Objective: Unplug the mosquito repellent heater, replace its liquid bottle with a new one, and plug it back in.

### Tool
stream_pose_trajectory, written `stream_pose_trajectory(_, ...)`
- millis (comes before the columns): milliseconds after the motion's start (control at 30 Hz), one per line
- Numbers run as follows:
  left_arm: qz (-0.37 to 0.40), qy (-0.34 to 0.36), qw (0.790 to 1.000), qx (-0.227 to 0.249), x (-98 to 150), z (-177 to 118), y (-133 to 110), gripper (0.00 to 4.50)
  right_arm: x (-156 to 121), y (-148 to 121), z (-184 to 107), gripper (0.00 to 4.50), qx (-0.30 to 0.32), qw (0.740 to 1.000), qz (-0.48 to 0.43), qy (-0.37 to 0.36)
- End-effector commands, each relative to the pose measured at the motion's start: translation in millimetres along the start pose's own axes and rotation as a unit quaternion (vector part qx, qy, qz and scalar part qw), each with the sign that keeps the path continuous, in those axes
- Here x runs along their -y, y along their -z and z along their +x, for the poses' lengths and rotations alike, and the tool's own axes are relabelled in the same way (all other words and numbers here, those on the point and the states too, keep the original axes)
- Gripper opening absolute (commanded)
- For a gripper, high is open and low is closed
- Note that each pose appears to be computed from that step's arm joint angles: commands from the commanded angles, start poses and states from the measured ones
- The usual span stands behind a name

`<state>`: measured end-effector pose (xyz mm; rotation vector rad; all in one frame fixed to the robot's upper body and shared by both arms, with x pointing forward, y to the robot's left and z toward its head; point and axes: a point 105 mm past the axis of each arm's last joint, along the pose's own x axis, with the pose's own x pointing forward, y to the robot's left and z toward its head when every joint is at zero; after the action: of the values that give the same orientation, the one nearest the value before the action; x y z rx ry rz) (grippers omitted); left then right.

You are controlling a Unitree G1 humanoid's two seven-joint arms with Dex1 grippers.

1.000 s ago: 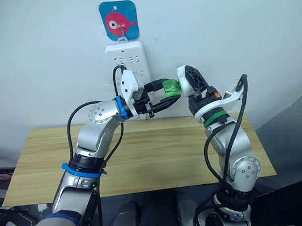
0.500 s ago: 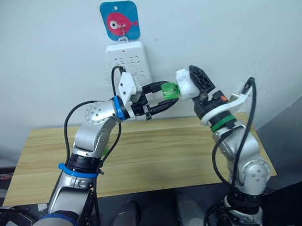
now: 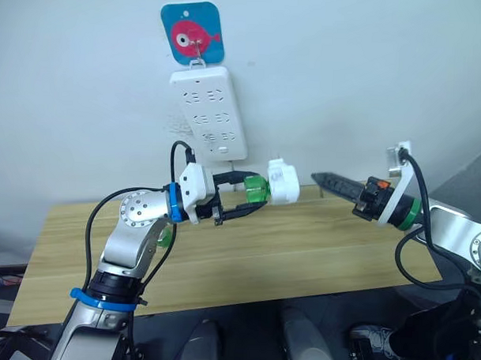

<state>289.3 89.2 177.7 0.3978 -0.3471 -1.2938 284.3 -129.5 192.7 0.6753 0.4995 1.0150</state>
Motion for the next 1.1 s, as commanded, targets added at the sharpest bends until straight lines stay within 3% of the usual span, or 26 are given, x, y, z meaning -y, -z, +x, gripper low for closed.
stream_pose_trajectory(33, 0.041, 0.023, 0.999, 0.016, 2.5, -0.1, -16.2, 2.33, -16.7, 0.8, -2.0, 4.50, -0.047, 0.995, 0.029, -0.077)
stream_pose_trajectory(267, 0.058, 0.060, 0.996, 0.009, 7.7, -7.2, -18.0, 2.33, -26.5, 16.0, 13.2, 4.50, -0.111, 0.984, 0.050, -0.127)
stream_pose_trajectory(667, 0.068, 0.074, 0.995, 0.022, 10.4, -5.0, -26.4, 2.33, -33.0, 28.9, 29.2, 4.50, -0.129, 0.978, 0.055, -0.156)
stream_pose_trajectory(967, 0.065, 0.052, 0.996, 0.015, 6.9, -11.4, -23.9, 2.33, -18.3, 18.8, -2.3, 4.50, -0.137, 0.984, 0.045, -0.104)
stream_pose_trajectory(1100, 0.062, 0.061, 0.996, 0.031, 12.6, -6.8, -27.7, 2.33, -15.6, 22.9, -0.8, 4.50, -0.134, 0.984, 0.057, -0.107)
